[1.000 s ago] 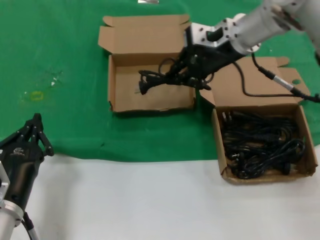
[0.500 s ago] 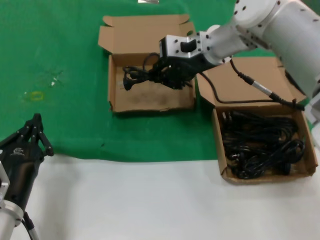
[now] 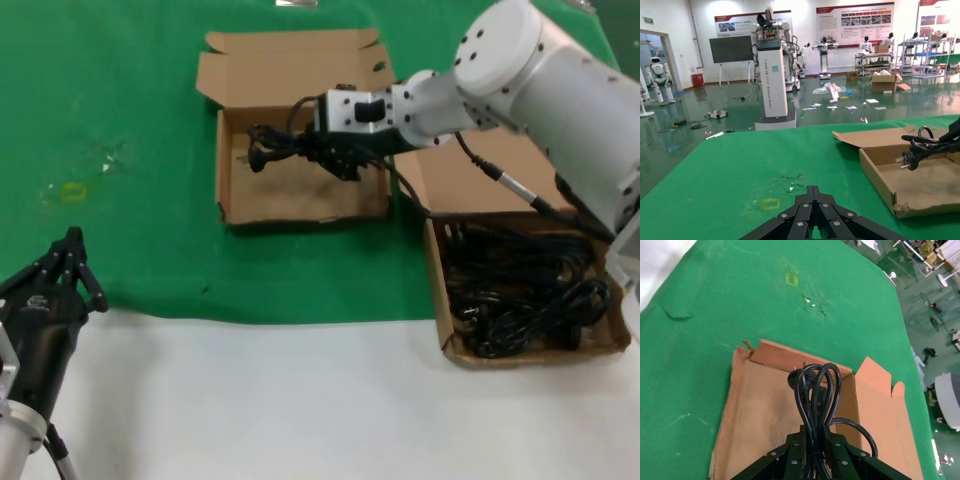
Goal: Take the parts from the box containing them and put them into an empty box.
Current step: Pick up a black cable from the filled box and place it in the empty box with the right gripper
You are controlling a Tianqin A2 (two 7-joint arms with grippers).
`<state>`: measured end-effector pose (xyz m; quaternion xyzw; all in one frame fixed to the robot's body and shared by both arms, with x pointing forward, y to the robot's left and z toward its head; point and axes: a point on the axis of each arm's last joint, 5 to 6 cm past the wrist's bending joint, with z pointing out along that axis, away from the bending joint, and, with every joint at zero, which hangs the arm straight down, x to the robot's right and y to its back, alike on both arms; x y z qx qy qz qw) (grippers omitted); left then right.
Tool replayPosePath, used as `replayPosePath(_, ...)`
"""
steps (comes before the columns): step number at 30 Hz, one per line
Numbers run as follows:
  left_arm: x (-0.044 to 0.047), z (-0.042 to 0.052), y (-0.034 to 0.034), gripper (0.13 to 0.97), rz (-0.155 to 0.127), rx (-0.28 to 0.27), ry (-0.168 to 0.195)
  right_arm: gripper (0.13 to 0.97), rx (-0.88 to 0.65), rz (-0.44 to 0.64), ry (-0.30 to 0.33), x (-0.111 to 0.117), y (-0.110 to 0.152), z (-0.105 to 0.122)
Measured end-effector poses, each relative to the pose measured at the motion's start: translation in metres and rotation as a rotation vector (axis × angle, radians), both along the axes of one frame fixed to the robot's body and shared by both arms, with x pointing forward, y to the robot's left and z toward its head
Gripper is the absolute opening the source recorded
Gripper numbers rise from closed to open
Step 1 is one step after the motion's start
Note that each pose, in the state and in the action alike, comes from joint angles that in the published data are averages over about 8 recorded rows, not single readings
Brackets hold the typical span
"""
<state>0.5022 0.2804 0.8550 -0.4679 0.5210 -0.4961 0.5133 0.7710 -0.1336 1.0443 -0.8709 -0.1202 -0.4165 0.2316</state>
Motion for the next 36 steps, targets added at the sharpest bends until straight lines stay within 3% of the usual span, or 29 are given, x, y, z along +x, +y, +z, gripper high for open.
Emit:
replayPosePath(23,0.0000,0.0000,0.0000,0.144,0.000,0.000,0.000,0.202,0.008,-0.010,-0.094,-0.002,0.007,-0.027)
replayPosePath(32,0.0000,0.0000,0.0000,0.144,0.000,0.000,0.000,0.241,0.012,-0.019,-0.110,-0.003,0.007,-0.033)
replayPosePath(36,0.0000,0.0000,0.0000,0.144,0.000,0.000,0.000,0.297,0.014,-0.021,-0.118,-0.003,0.007,-0.034)
